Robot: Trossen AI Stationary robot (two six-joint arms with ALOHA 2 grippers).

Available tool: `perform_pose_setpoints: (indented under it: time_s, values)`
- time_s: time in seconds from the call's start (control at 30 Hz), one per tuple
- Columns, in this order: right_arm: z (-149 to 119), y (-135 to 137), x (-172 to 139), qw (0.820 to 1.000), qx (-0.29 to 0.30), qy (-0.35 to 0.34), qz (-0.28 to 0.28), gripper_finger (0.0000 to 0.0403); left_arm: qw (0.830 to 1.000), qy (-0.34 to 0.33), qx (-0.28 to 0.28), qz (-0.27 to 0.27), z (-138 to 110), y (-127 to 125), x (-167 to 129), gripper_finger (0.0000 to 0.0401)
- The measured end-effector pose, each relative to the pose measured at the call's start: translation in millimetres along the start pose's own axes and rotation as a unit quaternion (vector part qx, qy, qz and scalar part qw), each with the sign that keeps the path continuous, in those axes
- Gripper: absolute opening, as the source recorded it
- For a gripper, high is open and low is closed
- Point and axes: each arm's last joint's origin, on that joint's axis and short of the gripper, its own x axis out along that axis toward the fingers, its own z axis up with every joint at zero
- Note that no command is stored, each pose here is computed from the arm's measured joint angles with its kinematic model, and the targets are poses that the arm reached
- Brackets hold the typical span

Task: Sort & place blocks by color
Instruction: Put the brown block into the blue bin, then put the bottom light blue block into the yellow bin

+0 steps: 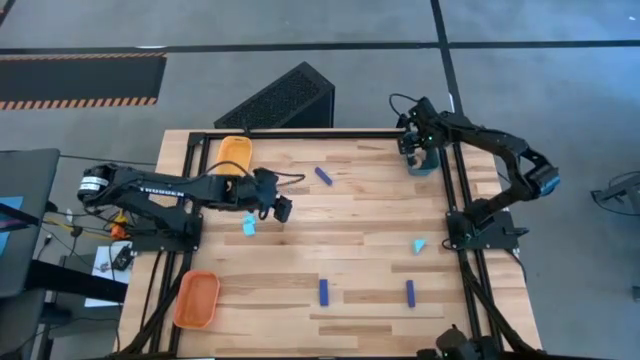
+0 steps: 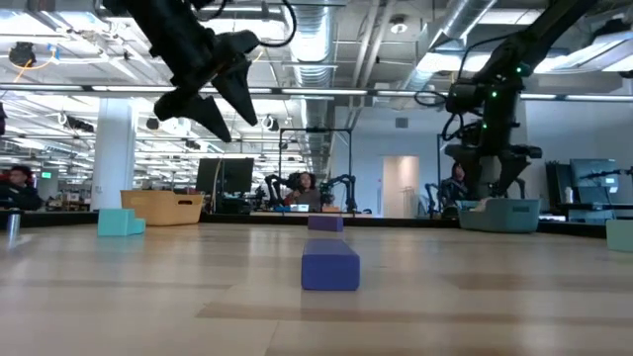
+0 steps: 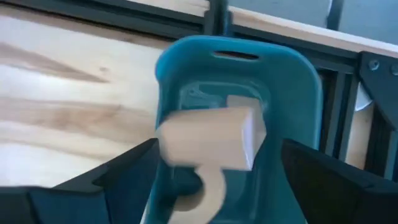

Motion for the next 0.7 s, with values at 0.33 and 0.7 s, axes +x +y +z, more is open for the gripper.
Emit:
perform_pose_setpoints:
  time_s: [0.33, 0.7]
  values:
    - [-20, 42, -41, 0.995, -0.036, -0.047, 0.079, 0.0331, 0.999, 0.027, 0.033, 0.010, 21, 28, 7, 0.0270]
    - [-79, 101, -77, 0.979, -0.156, -0.054, 0.122, 0.0266, 0.986, -0.145, 0.052, -0.071, 55, 12, 5, 0.0270]
